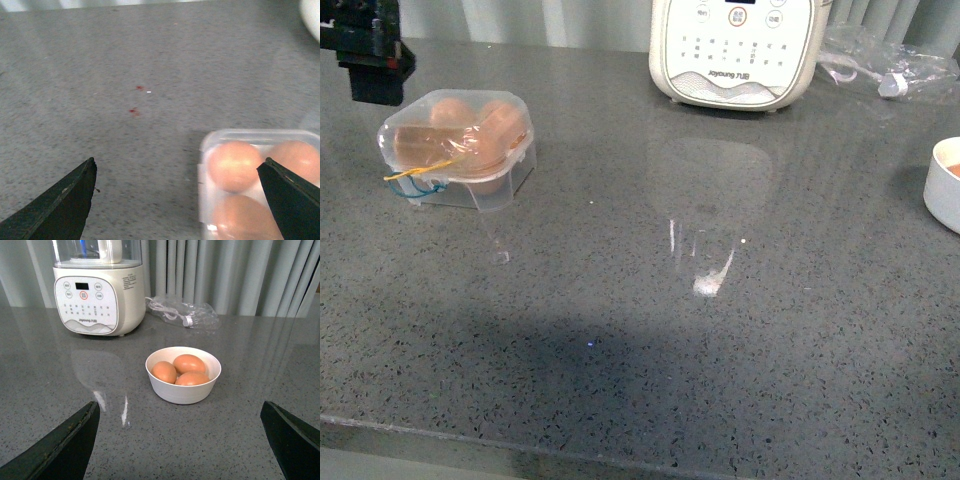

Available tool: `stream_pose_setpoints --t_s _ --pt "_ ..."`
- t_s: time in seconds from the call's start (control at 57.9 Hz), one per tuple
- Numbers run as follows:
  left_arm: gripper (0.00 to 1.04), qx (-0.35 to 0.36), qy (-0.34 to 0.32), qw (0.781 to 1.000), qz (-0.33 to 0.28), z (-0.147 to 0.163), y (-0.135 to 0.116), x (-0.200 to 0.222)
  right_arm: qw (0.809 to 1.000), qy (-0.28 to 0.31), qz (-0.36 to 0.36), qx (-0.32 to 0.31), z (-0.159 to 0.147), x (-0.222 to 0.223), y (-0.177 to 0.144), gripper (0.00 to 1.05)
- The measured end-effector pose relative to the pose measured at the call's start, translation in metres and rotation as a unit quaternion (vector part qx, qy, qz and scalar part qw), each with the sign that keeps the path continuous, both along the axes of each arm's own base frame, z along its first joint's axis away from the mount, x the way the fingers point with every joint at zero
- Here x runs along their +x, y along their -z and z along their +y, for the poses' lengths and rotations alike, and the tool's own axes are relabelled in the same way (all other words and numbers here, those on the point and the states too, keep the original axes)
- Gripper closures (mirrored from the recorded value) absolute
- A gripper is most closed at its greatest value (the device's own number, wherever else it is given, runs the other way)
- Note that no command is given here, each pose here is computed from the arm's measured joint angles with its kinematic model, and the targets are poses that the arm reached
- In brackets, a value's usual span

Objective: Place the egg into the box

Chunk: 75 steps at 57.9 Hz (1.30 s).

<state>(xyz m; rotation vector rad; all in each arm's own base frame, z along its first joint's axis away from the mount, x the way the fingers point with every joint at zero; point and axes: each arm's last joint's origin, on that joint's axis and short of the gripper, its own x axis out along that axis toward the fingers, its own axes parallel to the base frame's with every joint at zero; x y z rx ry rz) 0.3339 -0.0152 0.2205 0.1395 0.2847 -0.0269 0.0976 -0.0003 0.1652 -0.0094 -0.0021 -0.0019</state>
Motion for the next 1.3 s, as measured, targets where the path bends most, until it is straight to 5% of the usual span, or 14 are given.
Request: stream_pose_setpoints --t_s 0.242,0.605,0.881,1.14,1.296 --pt "0.07 0.003 0.106 0.994 -0.012 -0.043 -0.034 -0.047 1.000 0.000 0.000 0.000 0.000 0.000 0.000 0.07" --pt "0.07 0.000 0.088 0.994 -0.066 -0.024 -0.066 -0.109 1.000 0.000 0.000 0.000 0.000 0.000 0.000 0.07" --pt "0.07 0.011 0.034 0.998 -0.049 0.023 -0.033 -0.166 1.000 0.000 0.000 0.000 0.000 0.000 0.000 0.07" --pt "0.07 0.003 0.005 1.000 -0.030 0.033 -0.011 -0.177 1.000 0.000 0.000 0.000 0.000 0.000 0.000 0.07" --pt "0.31 -0.041 -0.014 0.990 -0.133 0.030 0.000 -0.185 1.000 0.000 0.000 0.000 0.000 0.000 0.000 0.07"
